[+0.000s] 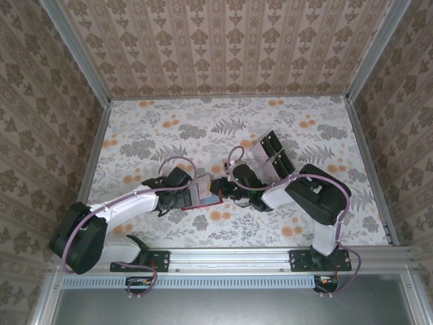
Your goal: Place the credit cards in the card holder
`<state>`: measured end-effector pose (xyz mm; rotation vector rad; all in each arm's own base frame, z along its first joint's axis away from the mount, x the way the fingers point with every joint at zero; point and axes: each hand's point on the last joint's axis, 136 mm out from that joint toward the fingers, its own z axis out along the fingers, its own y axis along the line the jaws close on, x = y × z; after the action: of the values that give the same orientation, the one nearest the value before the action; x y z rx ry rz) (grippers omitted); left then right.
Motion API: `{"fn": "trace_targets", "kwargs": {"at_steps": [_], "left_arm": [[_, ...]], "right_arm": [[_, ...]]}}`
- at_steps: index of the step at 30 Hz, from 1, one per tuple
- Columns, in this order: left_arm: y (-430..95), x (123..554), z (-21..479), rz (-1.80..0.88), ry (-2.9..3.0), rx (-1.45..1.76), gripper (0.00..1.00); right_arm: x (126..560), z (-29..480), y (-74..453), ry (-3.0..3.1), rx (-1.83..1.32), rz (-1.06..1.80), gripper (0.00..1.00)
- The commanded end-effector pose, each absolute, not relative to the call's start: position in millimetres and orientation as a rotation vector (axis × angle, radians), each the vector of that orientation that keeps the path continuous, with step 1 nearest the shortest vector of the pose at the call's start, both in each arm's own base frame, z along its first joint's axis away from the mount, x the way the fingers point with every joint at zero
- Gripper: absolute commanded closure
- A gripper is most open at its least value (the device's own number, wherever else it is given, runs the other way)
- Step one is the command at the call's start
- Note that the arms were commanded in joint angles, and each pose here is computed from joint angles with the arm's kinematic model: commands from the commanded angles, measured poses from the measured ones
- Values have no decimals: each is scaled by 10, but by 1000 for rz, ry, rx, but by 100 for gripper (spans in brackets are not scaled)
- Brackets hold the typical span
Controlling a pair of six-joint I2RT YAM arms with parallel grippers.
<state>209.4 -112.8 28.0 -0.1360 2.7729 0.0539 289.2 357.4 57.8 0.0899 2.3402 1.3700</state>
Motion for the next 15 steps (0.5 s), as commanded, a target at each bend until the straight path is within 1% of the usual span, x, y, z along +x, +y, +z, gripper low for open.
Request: {"fn": "trace_targets", "kwargs": {"at_steps": [1,15], "left_arm": [[-1028,2016,220,130,2795,-156,0],[-1025,2013,213,132,2797,-158,0]], "right_arm": [[2960,566,3559,2304,113,1370,100],[2936,461,3610,2307,141,1420,100]]}}
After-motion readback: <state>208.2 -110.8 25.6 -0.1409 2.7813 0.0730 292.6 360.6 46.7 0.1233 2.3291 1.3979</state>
